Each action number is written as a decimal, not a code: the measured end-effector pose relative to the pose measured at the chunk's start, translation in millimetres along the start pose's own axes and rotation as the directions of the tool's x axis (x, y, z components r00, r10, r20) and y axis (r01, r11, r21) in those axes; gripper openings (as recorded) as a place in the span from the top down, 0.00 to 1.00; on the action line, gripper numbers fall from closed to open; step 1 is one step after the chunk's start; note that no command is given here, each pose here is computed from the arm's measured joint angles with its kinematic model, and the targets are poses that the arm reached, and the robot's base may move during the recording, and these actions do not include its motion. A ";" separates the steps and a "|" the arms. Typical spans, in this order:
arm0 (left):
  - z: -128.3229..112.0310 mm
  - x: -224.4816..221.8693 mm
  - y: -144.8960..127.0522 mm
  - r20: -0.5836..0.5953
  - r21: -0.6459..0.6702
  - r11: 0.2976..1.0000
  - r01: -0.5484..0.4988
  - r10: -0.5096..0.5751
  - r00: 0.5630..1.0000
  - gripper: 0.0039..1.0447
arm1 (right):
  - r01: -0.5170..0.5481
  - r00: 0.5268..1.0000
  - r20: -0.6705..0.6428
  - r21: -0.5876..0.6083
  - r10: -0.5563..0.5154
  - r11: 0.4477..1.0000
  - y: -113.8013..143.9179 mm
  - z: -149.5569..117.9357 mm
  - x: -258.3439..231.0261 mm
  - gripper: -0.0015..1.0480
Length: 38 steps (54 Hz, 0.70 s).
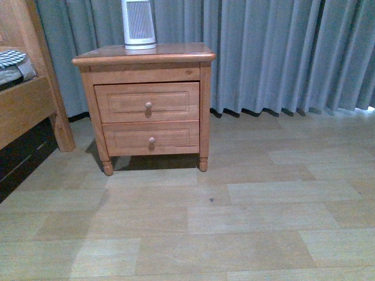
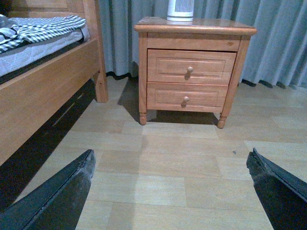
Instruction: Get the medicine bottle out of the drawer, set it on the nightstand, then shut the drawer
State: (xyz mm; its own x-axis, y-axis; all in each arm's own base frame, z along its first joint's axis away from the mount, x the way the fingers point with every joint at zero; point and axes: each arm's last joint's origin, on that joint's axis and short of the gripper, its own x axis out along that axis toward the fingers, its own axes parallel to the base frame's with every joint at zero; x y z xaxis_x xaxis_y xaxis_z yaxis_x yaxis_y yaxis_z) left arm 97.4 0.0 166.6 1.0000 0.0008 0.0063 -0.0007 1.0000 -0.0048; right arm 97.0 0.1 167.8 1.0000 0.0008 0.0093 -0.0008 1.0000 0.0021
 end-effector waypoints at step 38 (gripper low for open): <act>0.0 0.0 0.0 0.000 0.000 1.000 0.000 0.000 1.000 0.06 | 0.000 1.000 0.000 0.000 0.000 1.000 0.0 0.0 0.0 0.07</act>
State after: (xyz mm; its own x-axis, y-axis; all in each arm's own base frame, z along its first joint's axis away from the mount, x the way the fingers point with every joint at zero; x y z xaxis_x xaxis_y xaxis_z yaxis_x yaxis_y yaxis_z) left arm 97.4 0.0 166.6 1.0000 0.0004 0.0067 -0.0003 1.0000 -0.0048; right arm 97.0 0.1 167.8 1.0000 0.0008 0.0093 -0.0008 1.0000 0.0017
